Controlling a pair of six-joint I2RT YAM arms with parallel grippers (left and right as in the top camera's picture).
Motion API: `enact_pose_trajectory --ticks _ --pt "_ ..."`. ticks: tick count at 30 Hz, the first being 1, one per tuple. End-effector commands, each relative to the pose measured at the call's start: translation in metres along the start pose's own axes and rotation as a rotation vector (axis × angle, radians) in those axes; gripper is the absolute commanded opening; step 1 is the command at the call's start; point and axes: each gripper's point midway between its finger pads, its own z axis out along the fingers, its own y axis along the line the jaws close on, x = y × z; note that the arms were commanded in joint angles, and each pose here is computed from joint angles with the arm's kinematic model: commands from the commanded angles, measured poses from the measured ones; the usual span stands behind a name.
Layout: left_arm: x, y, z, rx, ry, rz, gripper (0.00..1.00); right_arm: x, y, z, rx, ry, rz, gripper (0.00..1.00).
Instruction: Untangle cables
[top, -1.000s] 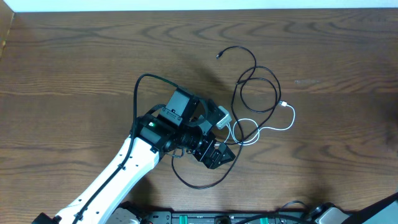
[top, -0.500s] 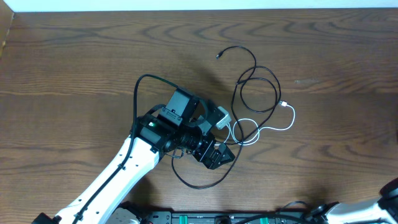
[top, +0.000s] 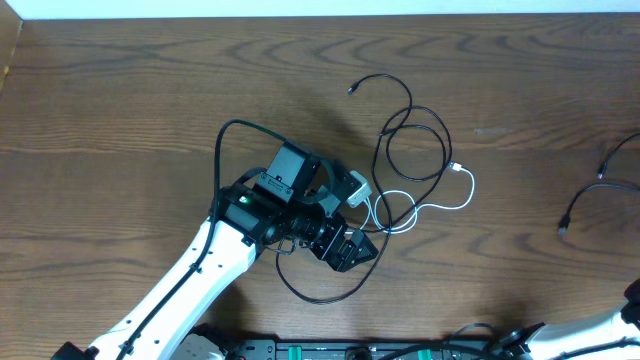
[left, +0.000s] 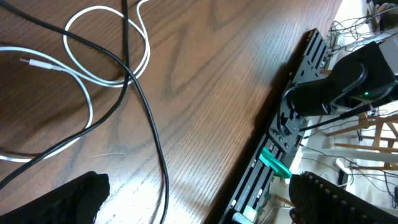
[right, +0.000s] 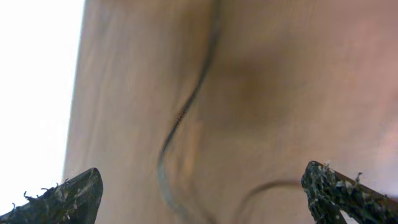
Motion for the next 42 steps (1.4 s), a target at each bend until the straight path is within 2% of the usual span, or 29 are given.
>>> enact_pose_trajectory --ticks 1,6,8,12,18,20,23,27,31,34,38,41,42 --pt "-0.004 0.000 -0.001 -0.006 -0.011 0.010 0.98 0.026 0.062 -0.019 -0.227 0.114 -0.111 0.99" --pt "-0.009 0.001 -0.001 -0.015 -0.030 0.024 0.98 0.097 0.073 -0.017 -0.178 0.300 -0.261 0.99" --pt "-0.009 0.012 -0.002 -0.074 -0.030 0.009 0.98 0.122 0.075 -0.016 -0.137 0.354 -0.315 0.99" --pt "-0.009 0.042 -0.007 -0.248 -0.043 -0.116 0.98 0.194 0.101 -0.020 -0.171 0.492 -0.552 0.99" --pt "-0.011 0.058 -0.016 -0.288 -0.088 -0.293 0.99 0.311 0.135 -0.045 -0.330 0.673 -1.047 0.99" --pt "-0.012 0.075 -0.026 -0.335 -0.126 -0.399 0.98 0.346 0.137 -0.055 -0.336 0.714 -1.186 0.99" --pt "-0.013 0.104 -0.046 -0.395 -0.199 -0.546 0.98 0.377 0.131 -0.063 -0.263 0.732 -1.312 0.99" --pt "-0.004 0.126 -0.065 -0.432 -0.223 -0.633 0.98 0.412 0.120 -0.081 -0.227 0.791 -1.452 0.99" --pt "0.009 0.123 -0.064 -0.428 -0.152 -0.567 0.98 0.439 0.106 -0.101 -0.201 0.884 -1.488 0.99" --pt "0.014 0.122 -0.063 -0.433 -0.124 -0.536 0.98 0.456 0.099 -0.113 -0.147 0.923 -1.434 0.99" --pt "0.015 0.122 -0.063 -0.432 -0.122 -0.537 0.98 0.473 0.084 -0.128 0.027 0.936 -1.265 0.97" --pt "0.014 0.122 -0.063 -0.433 -0.123 -0.536 0.98 0.488 0.068 -0.146 0.247 0.935 -0.940 0.99" --pt "0.014 0.122 -0.063 -0.433 -0.123 -0.536 0.98 0.494 0.067 -0.150 0.268 0.939 -0.900 0.99"
